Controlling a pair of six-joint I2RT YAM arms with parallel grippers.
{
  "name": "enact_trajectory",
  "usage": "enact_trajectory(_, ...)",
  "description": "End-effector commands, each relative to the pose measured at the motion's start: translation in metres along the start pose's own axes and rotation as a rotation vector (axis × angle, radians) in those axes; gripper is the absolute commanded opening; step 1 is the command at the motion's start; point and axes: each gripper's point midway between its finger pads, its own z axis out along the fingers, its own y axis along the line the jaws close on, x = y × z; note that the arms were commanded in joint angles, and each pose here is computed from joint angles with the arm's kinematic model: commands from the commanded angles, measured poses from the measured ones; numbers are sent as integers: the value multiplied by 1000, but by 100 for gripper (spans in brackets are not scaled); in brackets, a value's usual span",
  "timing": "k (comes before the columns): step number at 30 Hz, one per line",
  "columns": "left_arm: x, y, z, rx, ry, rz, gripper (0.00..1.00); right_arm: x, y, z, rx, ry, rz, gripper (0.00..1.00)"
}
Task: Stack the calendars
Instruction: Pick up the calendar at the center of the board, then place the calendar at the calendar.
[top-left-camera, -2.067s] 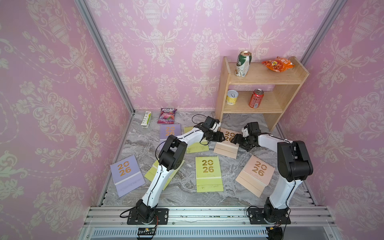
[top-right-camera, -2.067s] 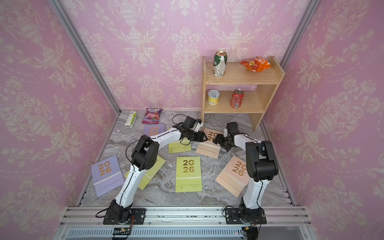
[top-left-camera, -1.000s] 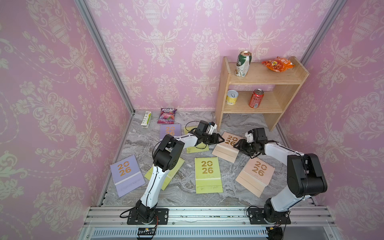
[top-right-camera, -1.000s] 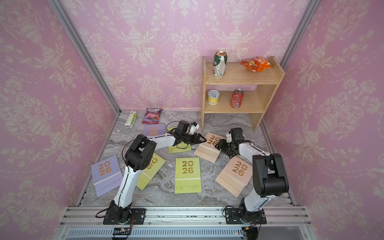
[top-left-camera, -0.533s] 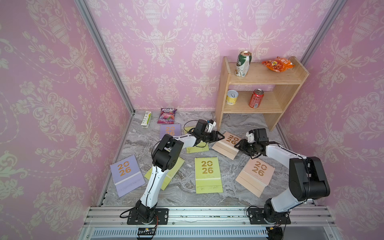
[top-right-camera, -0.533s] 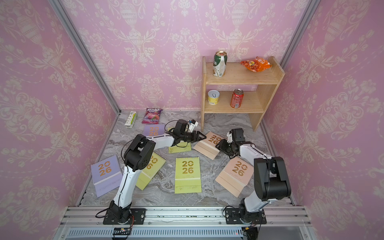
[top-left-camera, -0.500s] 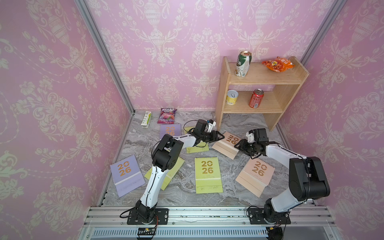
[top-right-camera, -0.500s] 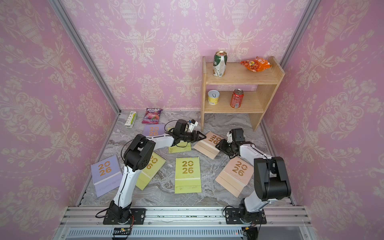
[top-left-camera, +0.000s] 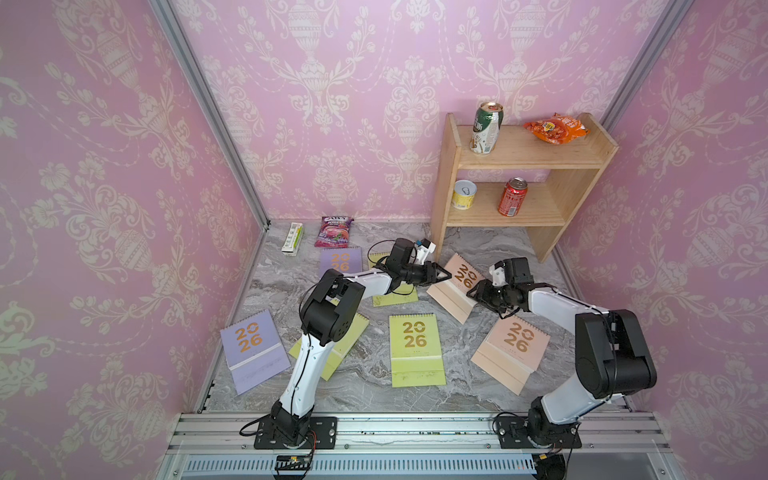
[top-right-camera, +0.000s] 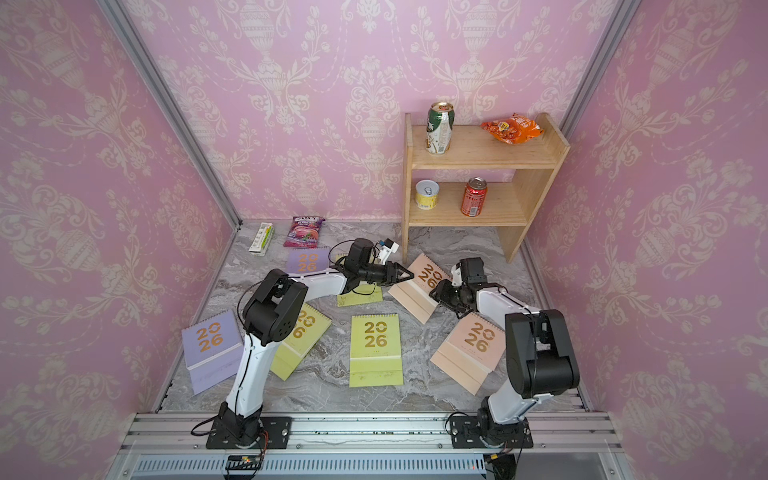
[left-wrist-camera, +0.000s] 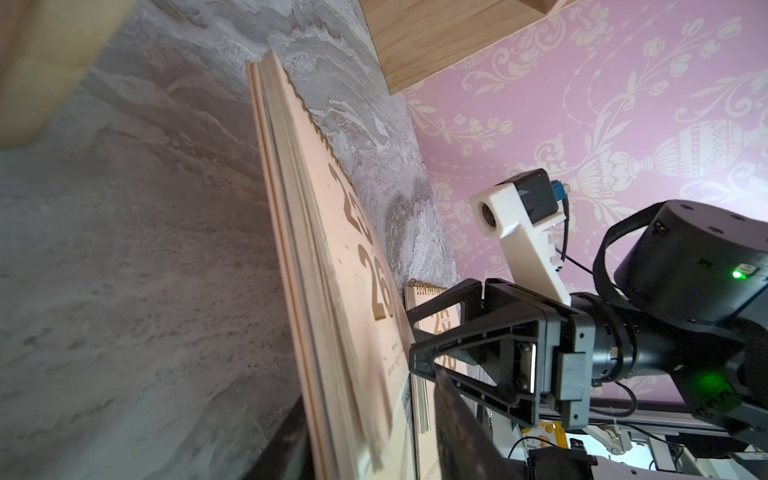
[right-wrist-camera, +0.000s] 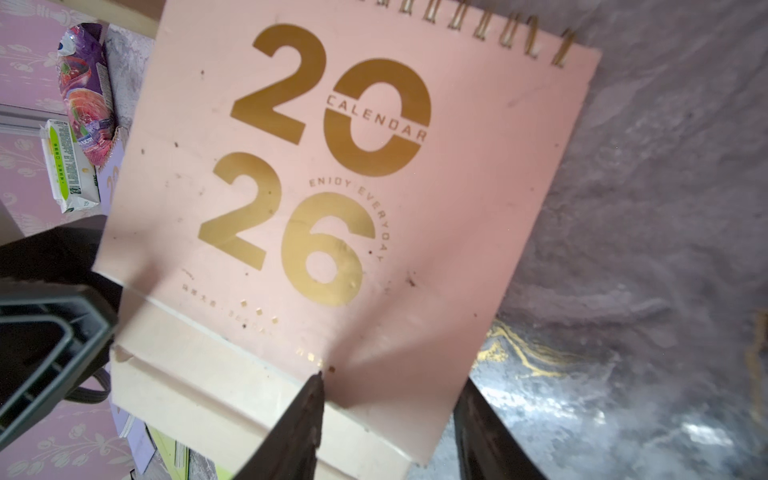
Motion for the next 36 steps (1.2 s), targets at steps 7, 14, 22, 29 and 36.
enact_trajectory(7,-6,-27,-21,26,-13,34,0,-3,5,-3,-5,-22,-45,53)
enact_trajectory(14,-18,-41,-46,25,-83,49,0,-4,15,-19,-43,-53,-60,58)
enact_trajectory(22,-17,-80,-89,26,-161,102,0,-1,47,-60,-197,-139,-121,67)
enact_trajectory(29,0,-102,-115,39,-218,111,0,14,69,-73,-357,-140,-162,73)
enact_trajectory(36,19,-116,-127,56,-250,122,0,26,95,-83,-507,-142,-225,74)
